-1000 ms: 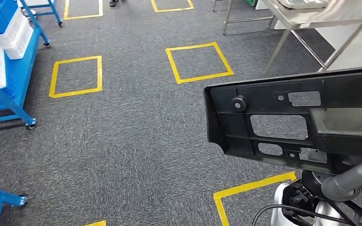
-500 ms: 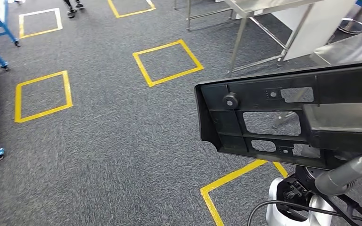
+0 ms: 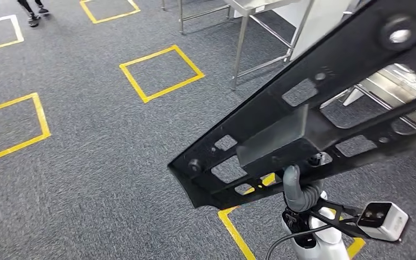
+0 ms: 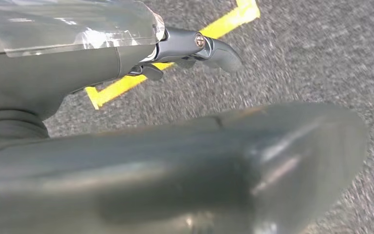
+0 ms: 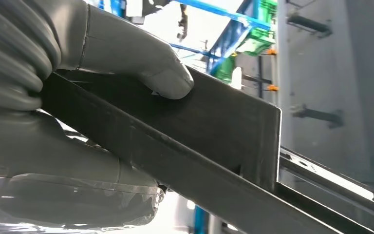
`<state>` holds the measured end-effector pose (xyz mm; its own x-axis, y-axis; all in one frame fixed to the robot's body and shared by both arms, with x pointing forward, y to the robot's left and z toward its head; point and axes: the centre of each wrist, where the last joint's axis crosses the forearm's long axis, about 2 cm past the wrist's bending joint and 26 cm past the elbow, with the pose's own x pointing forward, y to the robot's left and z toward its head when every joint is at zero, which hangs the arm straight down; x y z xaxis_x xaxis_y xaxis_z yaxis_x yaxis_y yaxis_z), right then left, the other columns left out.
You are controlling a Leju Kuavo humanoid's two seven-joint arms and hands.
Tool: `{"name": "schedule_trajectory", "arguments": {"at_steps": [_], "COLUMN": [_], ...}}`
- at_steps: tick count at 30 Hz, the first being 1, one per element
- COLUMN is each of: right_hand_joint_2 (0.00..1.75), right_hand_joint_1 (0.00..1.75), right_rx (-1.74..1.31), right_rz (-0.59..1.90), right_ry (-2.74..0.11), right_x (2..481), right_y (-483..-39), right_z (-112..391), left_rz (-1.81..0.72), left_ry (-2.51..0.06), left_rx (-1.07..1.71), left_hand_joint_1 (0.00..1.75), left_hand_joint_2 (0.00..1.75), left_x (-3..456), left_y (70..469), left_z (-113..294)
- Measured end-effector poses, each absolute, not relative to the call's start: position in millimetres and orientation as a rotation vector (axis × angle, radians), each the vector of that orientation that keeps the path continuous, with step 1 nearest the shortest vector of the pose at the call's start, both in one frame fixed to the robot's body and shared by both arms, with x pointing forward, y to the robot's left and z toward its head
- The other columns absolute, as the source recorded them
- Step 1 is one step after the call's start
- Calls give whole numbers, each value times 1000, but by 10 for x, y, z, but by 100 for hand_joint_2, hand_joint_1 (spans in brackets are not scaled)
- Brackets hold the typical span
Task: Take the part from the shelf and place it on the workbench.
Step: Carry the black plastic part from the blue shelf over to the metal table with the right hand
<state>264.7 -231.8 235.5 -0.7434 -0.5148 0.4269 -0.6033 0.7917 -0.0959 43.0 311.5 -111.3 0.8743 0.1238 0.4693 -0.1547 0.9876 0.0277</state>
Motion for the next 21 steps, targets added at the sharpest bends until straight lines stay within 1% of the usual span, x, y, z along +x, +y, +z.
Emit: {"name": "schedule_trajectory", "arguments": {"at_steps": [8,13,16,21], "right_hand_joint_2": [175,175,175,175], "right_hand_joint_1": [175,175,175,175], "right_rx": [916,947,949,960], "right_rz": [506,586,623,630], "right_ry": [-2448,-2364,-2308,-2295], "right_x": [3008,3176,3303,3444], "right_y": [-2340,-2235,-2188,-2169], "right_z": [2343,2387,2427,2497], "left_rz": [145,167,184,208], "left_ry": [-505,-498,-499,-508], "left_rx": [59,61,65,67], "left_hand_joint_1": [0,0,0,0], "left_hand_joint_2": [0,0,0,0], "left_x": [502,450,449,442], "left_y": [3090,3086,3089,3088], "left_z": [-1105,-1112,-1112,-1113]}}
